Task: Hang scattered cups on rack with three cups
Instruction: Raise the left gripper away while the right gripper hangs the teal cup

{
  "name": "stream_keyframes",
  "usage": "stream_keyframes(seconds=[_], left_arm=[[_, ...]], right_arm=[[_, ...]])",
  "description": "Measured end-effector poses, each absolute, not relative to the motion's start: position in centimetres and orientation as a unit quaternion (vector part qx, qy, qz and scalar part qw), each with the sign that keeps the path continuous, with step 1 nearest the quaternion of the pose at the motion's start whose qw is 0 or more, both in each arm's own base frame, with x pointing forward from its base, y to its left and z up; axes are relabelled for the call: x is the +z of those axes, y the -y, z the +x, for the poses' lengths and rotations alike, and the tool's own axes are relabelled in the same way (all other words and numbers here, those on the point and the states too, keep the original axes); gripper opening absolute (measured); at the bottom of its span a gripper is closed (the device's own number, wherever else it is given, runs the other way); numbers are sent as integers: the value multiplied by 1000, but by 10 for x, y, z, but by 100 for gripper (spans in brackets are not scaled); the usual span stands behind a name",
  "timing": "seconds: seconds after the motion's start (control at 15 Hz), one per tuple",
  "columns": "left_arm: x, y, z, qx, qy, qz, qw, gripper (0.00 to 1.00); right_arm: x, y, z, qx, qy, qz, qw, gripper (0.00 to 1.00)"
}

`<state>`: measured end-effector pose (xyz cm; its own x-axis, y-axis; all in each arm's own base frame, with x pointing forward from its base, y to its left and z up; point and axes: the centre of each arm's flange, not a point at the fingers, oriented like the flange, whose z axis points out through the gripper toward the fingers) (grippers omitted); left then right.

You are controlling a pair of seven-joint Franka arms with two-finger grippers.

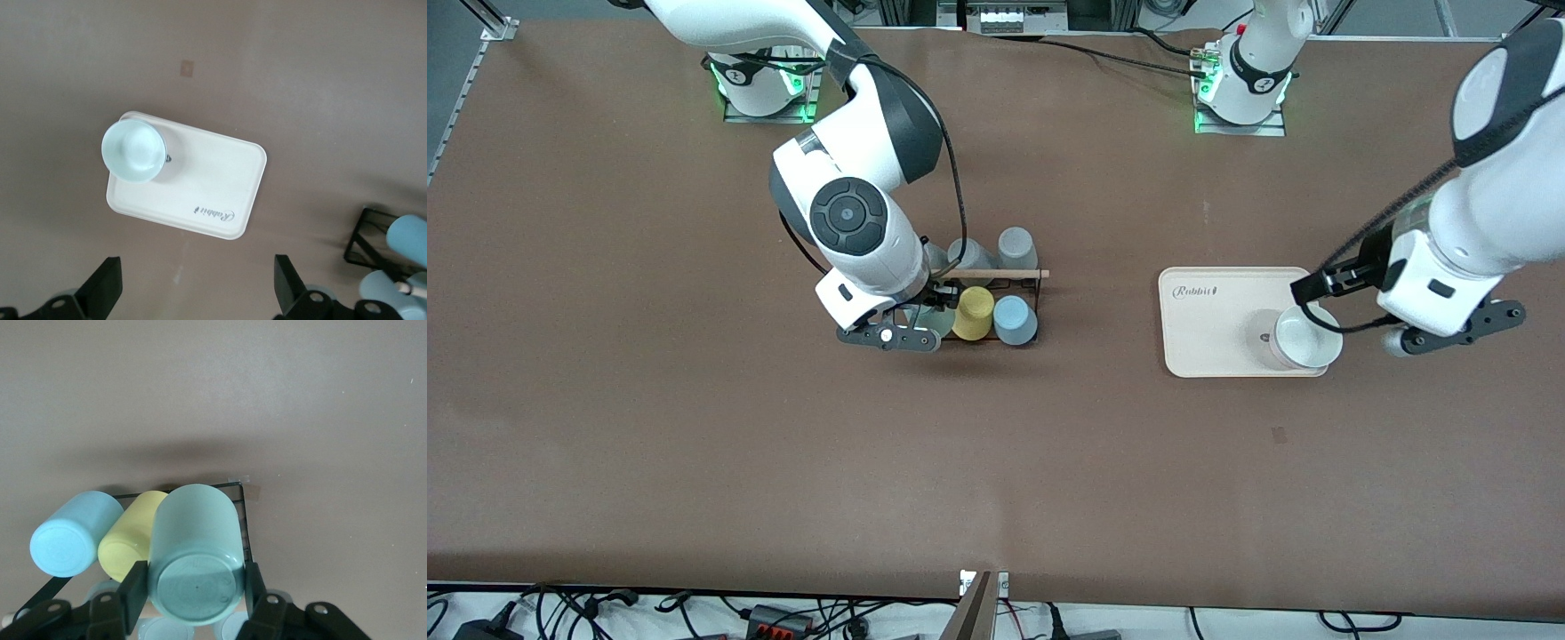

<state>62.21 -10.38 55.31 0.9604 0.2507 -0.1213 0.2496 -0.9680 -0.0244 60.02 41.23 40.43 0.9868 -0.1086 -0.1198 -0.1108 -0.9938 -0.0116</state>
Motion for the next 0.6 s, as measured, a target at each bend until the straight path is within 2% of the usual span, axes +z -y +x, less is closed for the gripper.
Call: stream_keyframes(seconds=[0.27, 0.6], left_arm=[[561, 93, 602, 50, 89, -995, 14, 100], [570, 85, 598, 49, 87, -995, 17, 100]], right_arm=[[366, -424, 588, 74, -46, -996, -28, 63], [337, -426, 580, 84, -44, -994, -49, 63]])
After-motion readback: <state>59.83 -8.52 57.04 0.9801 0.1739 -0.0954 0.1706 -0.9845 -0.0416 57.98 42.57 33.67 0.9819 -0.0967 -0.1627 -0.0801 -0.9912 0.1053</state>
